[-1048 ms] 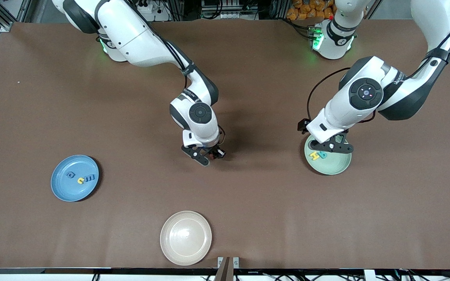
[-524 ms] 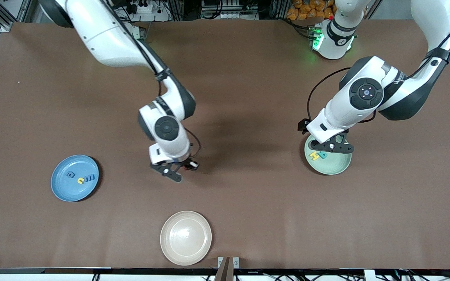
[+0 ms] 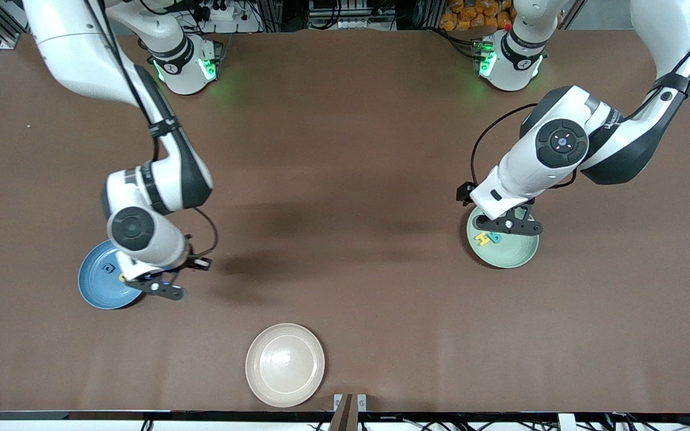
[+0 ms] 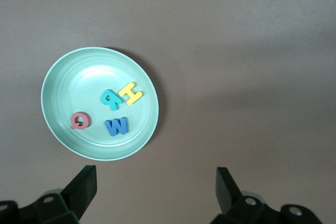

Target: Sort upper and lower case letters into plates

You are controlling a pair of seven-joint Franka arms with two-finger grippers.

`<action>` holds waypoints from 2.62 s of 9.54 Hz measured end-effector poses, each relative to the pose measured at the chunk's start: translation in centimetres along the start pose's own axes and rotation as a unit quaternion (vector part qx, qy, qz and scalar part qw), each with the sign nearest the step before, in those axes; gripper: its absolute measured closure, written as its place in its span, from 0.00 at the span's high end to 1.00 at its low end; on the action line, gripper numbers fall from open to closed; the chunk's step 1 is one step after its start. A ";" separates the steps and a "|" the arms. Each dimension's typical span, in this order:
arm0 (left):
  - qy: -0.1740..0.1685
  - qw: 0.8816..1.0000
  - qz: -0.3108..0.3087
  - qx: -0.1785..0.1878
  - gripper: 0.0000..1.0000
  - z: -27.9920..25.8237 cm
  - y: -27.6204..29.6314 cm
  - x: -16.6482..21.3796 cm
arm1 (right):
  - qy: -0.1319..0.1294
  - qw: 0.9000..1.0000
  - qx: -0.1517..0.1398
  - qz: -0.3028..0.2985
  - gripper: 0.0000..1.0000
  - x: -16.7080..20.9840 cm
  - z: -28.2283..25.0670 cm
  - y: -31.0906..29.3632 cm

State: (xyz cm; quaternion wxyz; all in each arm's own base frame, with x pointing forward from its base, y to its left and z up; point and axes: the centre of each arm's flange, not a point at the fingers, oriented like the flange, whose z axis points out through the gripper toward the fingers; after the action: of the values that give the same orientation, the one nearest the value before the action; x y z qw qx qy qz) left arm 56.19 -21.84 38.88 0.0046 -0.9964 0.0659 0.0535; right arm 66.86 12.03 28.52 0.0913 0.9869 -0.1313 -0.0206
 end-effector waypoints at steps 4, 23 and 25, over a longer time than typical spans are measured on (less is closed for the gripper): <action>0.000 1.000 0.000 0.000 1.00 0.0 0.0 0.0 | -0.015 0.999 -0.032 -0.034 0.27 3.6 2.6 11.1; 0.031 0.999 -0.010 0.007 1.00 -16.6 -14.5 3.6 | 0.094 0.977 0.109 -0.158 1.00 -7.3 -33.0 19.1; 0.032 0.999 -0.001 0.003 1.00 -17.9 -16.3 3.4 | 0.090 0.977 0.106 -0.160 1.00 -7.4 -33.9 20.5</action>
State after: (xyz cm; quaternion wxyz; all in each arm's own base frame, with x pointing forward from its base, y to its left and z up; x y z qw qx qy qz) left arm 63.59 -6.42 56.40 0.0056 -0.9976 0.0651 0.0218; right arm 56.69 0.47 65.74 -0.0074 0.9970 0.0358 0.0677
